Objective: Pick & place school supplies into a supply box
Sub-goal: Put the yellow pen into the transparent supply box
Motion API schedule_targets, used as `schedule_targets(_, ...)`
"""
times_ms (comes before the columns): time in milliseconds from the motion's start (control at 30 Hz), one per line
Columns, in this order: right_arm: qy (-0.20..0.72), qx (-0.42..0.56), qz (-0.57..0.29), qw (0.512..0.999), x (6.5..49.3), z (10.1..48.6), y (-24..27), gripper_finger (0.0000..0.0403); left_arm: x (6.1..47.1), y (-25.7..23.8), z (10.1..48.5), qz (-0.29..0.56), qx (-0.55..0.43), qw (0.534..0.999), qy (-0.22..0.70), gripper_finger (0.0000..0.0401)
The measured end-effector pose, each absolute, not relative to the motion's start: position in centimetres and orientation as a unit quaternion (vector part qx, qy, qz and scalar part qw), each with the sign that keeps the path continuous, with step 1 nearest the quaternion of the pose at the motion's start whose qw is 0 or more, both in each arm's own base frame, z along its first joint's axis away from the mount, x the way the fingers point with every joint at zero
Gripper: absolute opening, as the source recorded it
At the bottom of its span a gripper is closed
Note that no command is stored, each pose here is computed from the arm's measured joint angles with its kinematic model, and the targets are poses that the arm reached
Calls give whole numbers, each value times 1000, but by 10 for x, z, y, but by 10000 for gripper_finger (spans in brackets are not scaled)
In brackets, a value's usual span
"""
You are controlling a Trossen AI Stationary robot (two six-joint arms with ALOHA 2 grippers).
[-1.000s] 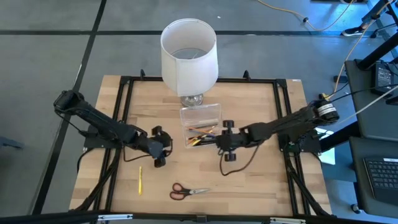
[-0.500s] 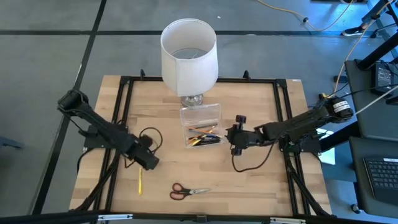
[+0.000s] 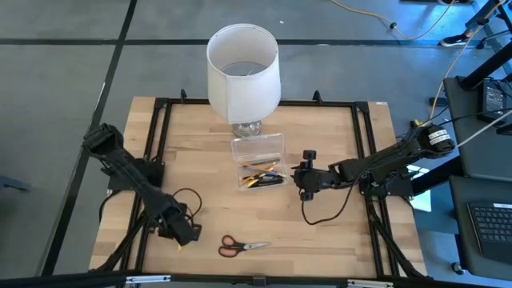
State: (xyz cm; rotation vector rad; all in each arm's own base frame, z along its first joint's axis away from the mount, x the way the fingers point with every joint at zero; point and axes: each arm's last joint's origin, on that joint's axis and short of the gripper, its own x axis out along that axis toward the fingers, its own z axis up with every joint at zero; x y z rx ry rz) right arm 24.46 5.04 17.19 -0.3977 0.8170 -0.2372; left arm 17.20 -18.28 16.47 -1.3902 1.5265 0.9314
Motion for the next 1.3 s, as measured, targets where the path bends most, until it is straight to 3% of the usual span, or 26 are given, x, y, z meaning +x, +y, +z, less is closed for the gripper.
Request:
schedule_targets(367,383,-187,-115,897,246,173,51,133,178,-196,137,377,-533,439,617,143)
schedule_targets(633,382,-185,-115,898,247,174,51,133,180,-199,127,389,-524,420,631,143)
schedule_targets(967,382,-189,-113,897,247,174,51,133,180,-197,125,359,-494,448,652,142)
schedule_targets(1300,383,-190,-113,897,246,173,51,133,180,-197,125,348,-487,462,654,78)
